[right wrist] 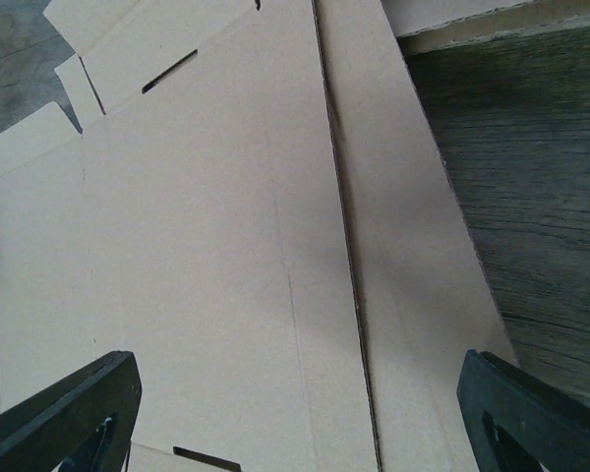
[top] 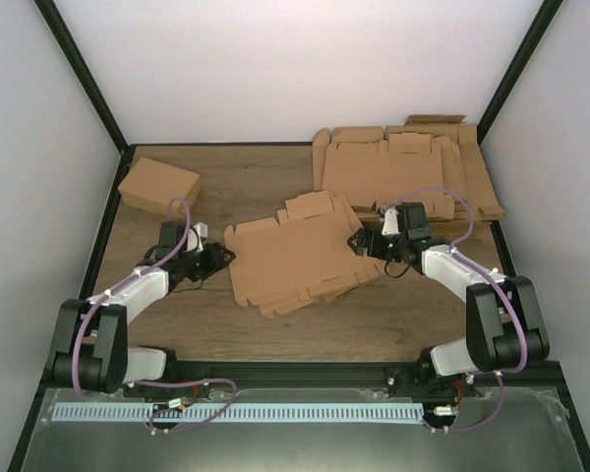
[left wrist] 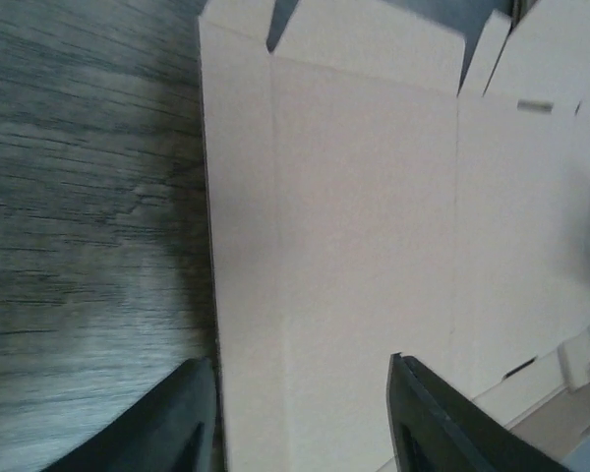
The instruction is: Fold the paper box
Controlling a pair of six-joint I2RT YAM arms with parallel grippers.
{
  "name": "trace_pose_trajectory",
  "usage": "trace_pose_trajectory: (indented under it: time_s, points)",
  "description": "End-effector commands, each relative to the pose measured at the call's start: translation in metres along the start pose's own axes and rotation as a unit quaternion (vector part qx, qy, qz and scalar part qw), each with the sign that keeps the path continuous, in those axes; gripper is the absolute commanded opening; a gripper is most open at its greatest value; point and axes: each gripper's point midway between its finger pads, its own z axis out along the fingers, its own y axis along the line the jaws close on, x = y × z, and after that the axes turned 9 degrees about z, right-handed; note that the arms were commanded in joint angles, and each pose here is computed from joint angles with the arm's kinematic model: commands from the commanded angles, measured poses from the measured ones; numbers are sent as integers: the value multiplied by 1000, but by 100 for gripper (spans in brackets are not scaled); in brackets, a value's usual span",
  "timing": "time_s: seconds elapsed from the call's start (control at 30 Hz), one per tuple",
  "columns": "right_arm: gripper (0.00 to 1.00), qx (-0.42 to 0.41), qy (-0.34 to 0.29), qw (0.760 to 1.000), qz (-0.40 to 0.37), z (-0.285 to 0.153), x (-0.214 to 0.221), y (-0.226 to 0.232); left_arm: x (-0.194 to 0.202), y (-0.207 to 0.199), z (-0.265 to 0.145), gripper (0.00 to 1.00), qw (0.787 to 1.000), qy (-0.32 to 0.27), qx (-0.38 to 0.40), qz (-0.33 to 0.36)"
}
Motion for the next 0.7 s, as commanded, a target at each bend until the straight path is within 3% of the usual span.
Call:
trace_pose_trajectory:
  time_s: [0.0,0.07,0.17,0.67]
  points:
    - [91,-27,-20,999,-24,-4,-19,21,6,5,-1,60,1000,-2,-4,3]
    - [91,-29,-21,999,-25,-5,-20,22,10,7,0,70,1000,0,-4,0]
    - [91,-34,-21,999,-26,-5,-20,24,16,10,1,78,1000,4,-5,-4]
    - [91,-70,4,997,-25,2,-12,36,38,18,19,80,999,34,17,-22]
